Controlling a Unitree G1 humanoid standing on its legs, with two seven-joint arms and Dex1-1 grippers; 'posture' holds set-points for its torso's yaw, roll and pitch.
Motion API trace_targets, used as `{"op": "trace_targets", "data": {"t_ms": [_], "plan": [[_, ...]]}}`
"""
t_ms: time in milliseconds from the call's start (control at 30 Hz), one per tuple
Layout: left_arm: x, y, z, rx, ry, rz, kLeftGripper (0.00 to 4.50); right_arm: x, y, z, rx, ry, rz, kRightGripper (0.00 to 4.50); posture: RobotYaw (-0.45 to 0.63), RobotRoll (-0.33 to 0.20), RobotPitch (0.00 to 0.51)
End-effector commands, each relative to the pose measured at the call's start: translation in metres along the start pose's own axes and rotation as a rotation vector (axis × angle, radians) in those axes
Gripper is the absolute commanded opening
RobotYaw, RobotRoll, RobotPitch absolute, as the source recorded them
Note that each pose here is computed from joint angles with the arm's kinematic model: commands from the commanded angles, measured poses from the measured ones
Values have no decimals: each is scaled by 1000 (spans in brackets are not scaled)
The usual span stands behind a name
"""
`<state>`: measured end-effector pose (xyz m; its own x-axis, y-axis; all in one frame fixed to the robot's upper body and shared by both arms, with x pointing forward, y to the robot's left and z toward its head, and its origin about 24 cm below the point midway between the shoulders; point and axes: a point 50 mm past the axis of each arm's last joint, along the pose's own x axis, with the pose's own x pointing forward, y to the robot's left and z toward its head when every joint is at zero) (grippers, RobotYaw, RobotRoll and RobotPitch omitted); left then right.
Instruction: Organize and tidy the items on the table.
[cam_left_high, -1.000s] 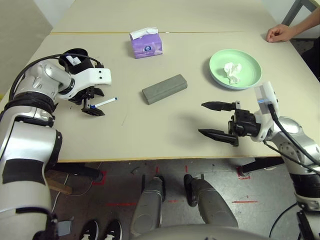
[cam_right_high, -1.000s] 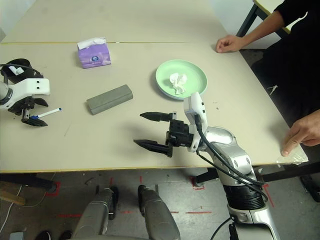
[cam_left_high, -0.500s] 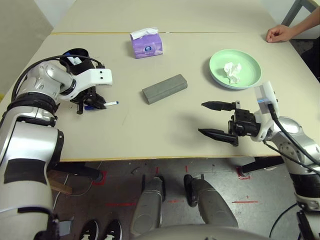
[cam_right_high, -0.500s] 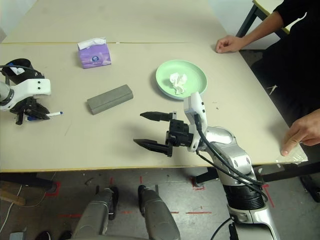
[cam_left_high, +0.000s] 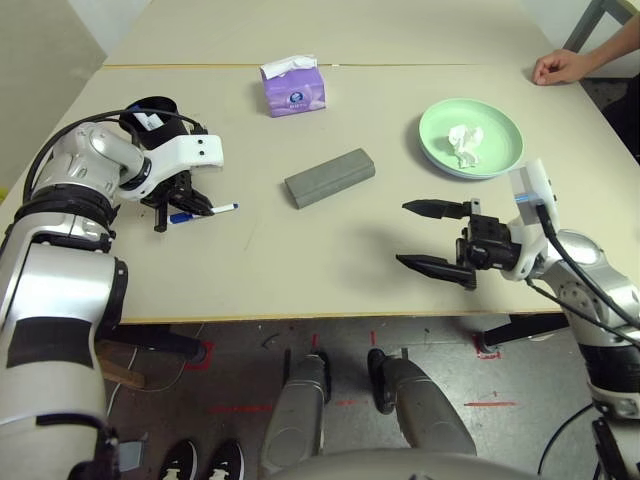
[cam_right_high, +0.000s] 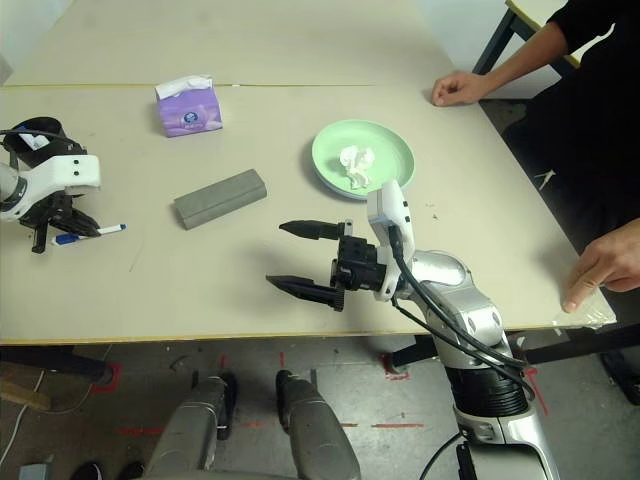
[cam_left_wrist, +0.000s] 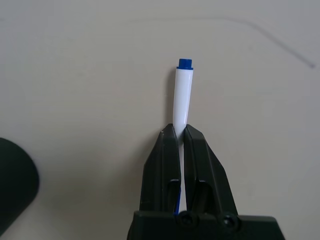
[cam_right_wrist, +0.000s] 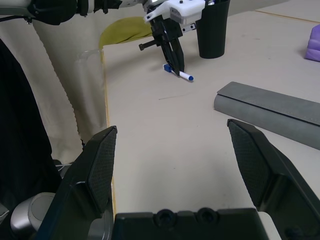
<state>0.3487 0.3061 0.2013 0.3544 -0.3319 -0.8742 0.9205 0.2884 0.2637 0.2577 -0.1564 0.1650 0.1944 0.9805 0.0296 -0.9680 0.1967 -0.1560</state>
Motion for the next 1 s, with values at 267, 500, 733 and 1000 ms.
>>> {"op": "trace_targets", "data": {"t_ms": [267,500,733,1000], "plan": [[-45,11,27,-57,-230,43,5,1,2,-2,13,4,18,4500,-82,0,221],[-113,20,52,-262,-755,175,5,-1,-7,6,22,-49,-38,4500,-65,0,214],[-156,19,35,-409,-1056,398,5,0,-20,12,47,-117,-165,4500,-32,0,211],[-169,17,3,-464,-1052,696,5,-3,-33,12,15,-122,-297,4500,-21,0,211]]}}
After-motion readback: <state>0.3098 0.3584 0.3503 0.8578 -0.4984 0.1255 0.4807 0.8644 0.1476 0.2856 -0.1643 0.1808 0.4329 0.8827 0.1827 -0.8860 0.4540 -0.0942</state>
